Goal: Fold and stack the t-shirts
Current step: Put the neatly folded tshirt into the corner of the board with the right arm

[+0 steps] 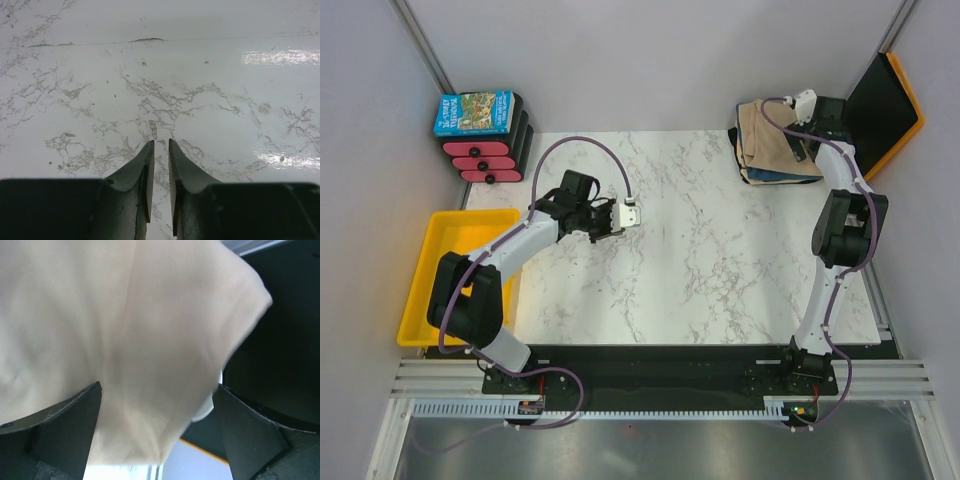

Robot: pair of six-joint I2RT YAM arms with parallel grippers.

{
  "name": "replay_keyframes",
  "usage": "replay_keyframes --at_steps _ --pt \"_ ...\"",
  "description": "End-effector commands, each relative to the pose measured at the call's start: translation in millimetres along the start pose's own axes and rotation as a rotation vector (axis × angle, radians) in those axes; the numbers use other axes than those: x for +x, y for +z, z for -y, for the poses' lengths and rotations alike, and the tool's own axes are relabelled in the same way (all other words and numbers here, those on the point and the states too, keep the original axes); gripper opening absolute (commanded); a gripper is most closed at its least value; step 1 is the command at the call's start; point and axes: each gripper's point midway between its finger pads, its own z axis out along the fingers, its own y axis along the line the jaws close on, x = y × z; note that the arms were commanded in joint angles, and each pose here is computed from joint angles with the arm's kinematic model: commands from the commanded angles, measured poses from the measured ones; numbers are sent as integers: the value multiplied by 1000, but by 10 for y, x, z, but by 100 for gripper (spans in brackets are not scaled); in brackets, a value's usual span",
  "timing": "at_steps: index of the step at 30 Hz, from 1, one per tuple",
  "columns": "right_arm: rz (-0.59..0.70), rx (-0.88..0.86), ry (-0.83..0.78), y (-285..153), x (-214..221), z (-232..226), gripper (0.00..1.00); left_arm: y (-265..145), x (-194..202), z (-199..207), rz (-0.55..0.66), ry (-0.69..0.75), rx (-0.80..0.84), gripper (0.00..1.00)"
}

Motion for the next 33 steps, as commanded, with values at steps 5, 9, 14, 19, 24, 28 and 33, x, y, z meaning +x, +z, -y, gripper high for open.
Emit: replay_keyframes --at_steps 5,9,14,19,24,28,33 --pt "185 32 101 -855 -661 261 88 -72 -145 -67 37 29 -11 24" --pt "198 -4 74 -942 -766 86 74 -64 -113 -10 37 12 0 23" --pt "155 -94 25 -820 -684 -346 8 -83 -81 48 34 19 0 20" --pt "116 -186 -24 -623 -562 -825 0 -120 -58 34 32 18 -11 18" --pt "109 -267 -75 -525 -560 -1273 0 -166 -49 46 31 23 -20 17" --pt "122 -333 -99 -516 -598 -1570 0 -174 -44 74 32 22 -18 17" --pt "137 -412 -136 -640 -675 -1931 0 -178 -50 72 34 26 -19 15"
